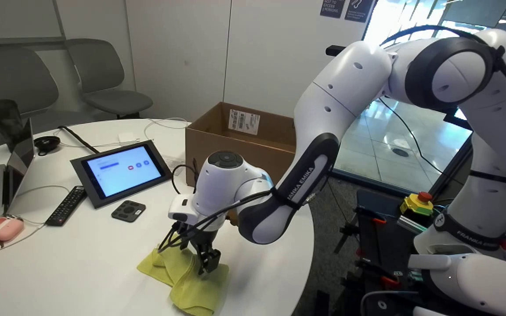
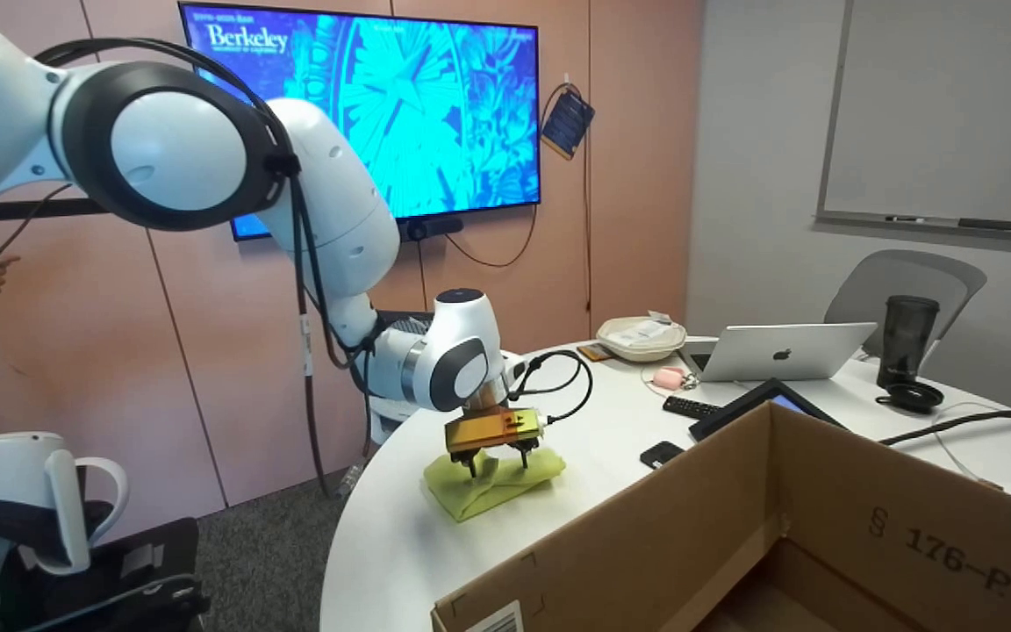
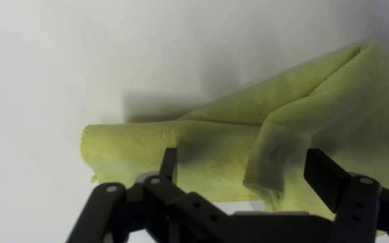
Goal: Put the green marker on the yellow towel, fold the towel twice and put it in the brown box
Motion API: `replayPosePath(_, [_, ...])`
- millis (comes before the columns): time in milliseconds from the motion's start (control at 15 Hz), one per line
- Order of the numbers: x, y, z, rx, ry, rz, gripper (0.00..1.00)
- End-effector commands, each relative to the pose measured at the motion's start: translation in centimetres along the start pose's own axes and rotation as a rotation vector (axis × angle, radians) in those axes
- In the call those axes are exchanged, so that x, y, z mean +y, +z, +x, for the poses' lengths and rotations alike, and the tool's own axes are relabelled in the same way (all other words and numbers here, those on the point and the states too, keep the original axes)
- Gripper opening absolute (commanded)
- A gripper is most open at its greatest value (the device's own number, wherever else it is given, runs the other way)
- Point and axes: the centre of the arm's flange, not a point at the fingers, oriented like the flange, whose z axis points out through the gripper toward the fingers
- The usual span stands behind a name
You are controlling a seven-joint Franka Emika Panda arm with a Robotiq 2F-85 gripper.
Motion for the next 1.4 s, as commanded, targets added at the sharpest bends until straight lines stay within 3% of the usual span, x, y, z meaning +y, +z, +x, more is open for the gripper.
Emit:
replayPosePath(0, [2.4,-1.5,0.6,0.017,0.067,-0.012,1.0])
replayPosePath(267, [4.4,-1.6,0.9,0.019,0.143,-0.02,1.0])
replayPosePath(933, [10.6,-0.2,2.7,-0.005,0.5,0.053,1.0])
replayPosePath(1333, [11.8,2.2,2.7,-0.014,0.601,0.085,1.0])
